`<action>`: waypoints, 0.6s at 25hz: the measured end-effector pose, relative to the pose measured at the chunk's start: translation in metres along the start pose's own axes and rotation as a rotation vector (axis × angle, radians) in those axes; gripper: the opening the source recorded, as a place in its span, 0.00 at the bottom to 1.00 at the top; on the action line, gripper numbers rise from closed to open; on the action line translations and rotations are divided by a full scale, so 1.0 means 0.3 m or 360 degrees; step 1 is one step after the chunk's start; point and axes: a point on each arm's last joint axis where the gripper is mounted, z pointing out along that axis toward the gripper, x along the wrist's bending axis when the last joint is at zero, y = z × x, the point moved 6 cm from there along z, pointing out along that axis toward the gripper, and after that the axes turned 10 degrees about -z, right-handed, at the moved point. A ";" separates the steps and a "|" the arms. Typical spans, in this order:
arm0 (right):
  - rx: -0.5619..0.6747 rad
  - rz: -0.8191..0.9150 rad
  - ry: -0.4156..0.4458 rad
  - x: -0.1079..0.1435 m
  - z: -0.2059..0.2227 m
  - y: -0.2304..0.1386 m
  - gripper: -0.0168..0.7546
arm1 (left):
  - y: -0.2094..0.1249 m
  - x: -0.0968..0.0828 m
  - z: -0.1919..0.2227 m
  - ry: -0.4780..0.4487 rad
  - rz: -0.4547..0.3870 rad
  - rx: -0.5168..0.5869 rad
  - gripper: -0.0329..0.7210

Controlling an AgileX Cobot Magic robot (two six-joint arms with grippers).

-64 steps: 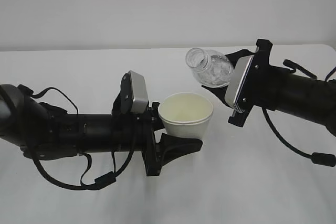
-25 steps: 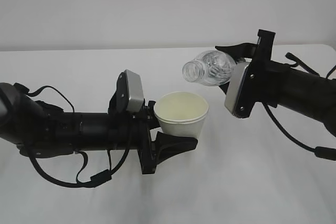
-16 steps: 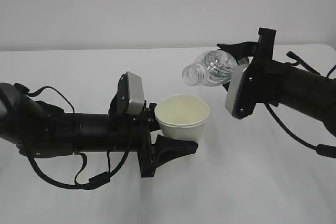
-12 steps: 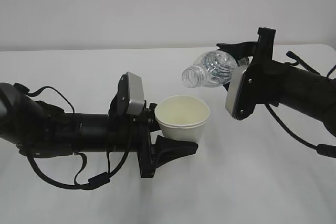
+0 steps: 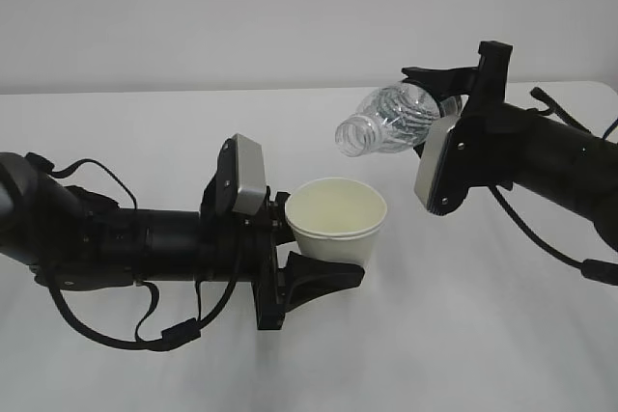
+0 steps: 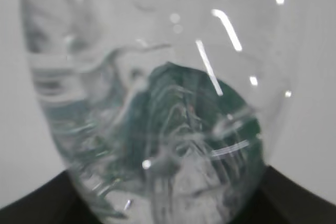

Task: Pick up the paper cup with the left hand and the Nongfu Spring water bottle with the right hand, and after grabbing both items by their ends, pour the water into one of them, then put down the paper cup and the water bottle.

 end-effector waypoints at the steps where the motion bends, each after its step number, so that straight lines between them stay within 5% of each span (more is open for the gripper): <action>1: 0.0006 -0.0007 -0.0002 -0.001 0.000 -0.002 0.60 | 0.000 0.000 0.000 0.0000 0.0000 0.0000 0.65; 15: -0.0002 -0.0077 -0.0087 -0.028 -0.001 0.001 0.60 | 0.000 0.000 0.000 0.0000 0.0000 0.0000 0.65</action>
